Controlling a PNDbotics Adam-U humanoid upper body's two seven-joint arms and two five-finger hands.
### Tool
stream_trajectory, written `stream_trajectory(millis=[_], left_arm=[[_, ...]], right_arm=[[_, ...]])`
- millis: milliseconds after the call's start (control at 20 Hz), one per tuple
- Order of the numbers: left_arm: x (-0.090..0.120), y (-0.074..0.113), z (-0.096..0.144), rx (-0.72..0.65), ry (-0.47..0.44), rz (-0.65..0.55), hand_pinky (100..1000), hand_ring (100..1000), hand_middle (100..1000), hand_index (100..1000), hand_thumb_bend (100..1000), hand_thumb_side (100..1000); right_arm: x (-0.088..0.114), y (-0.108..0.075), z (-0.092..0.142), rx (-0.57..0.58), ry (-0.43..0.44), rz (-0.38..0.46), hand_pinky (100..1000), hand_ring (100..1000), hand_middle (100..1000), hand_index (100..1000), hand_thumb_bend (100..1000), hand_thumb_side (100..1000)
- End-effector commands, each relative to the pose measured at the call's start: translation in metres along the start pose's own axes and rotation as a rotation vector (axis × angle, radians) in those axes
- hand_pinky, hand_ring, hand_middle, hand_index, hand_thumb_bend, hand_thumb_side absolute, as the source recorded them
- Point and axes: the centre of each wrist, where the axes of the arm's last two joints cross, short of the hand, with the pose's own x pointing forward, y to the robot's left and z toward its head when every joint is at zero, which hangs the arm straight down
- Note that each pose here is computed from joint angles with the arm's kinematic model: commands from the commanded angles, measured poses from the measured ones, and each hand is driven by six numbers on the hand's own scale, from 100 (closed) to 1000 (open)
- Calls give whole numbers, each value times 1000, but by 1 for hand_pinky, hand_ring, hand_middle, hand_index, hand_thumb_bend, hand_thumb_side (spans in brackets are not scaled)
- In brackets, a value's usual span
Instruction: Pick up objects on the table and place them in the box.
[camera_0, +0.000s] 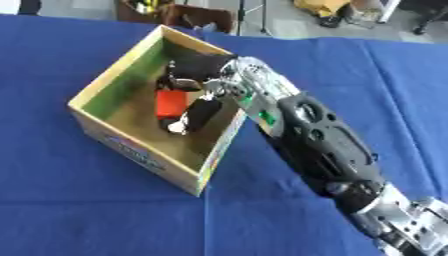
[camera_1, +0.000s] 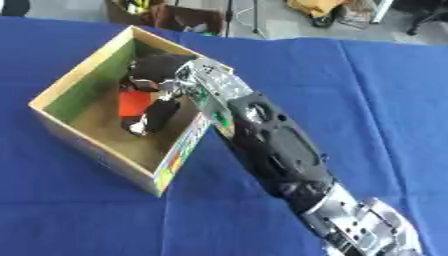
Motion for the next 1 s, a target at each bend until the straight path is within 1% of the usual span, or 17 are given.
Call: stream_trajectory(millis=[50, 100, 150, 200, 250, 300, 400, 500, 550, 600, 650, 750, 800, 850, 1000], left_arm=[[6, 1, -4, -8, -27, 5, 313, 568, 615, 785, 100, 892], [6, 1, -4, -8, -27, 5, 314, 569, 615, 786, 100, 909], [6, 1, -4, -8, -28, 6, 315, 569, 615, 786, 100, 916], [6, 1, -4, -9, -30, 8, 315, 569, 615, 785, 100, 918], [6, 1, -3, -9, -30, 8, 314, 569, 615, 785, 100, 911], [6, 1, -3, -8, -29, 8, 314, 569, 615, 785, 100, 907], [6, 1, -3, -7, -28, 7, 314, 569, 615, 785, 100, 904], [6, 1, -3, -7, -26, 7, 314, 569, 615, 785, 100, 903], [6, 1, -3, -7, -26, 7, 315, 569, 615, 785, 100, 902], [6, 1, -3, -6, -26, 7, 315, 569, 615, 785, 100, 902], [6, 1, -3, -5, -25, 6, 314, 569, 615, 785, 100, 901], [5, 2, -2, 0, -22, 3, 315, 569, 615, 785, 100, 901], [5, 2, -2, 2, -21, 2, 315, 569, 615, 785, 100, 901], [5, 2, -2, 4, -20, 1, 315, 569, 615, 785, 100, 901], [5, 3, -1, 10, -17, -3, 315, 569, 615, 785, 100, 899]], right_arm=[[1, -20, 6, -15, -7, 37, 841, 891, 850, 943, 318, 978], [1, -21, 7, -9, 2, 46, 856, 912, 881, 954, 406, 1000], [1, -23, 9, -5, 12, 57, 860, 916, 890, 958, 434, 1000], [1, -24, 10, -1, 22, 66, 871, 933, 916, 969, 488, 1000], [1, -24, 11, 1, 32, 72, 874, 941, 923, 973, 500, 1000], [0, -26, 12, 0, 41, 78, 880, 950, 940, 982, 492, 1000], [0, -28, 14, -7, 53, 86, 883, 954, 953, 988, 514, 1000], [0, -30, 17, -23, 54, 82, 880, 946, 938, 978, 506, 1000], [-1, -31, 19, -39, 53, 74, 878, 940, 925, 972, 482, 1000], [-1, -33, 22, -56, 53, 67, 878, 940, 925, 972, 482, 1000], [-2, -36, 26, -83, 52, 58, 876, 925, 905, 967, 361, 1000], [-5, -47, 43, -179, 52, 32, 879, 919, 900, 964, 278, 1000], [-7, -53, 53, -234, 56, 15, 883, 916, 901, 965, 159, 1000], [-8, -59, 65, -292, 63, -4, 886, 903, 891, 967, 100, 1000], [-12, -73, 104, -501, 99, -102, 881, 869, 832, 914, 100, 964]])
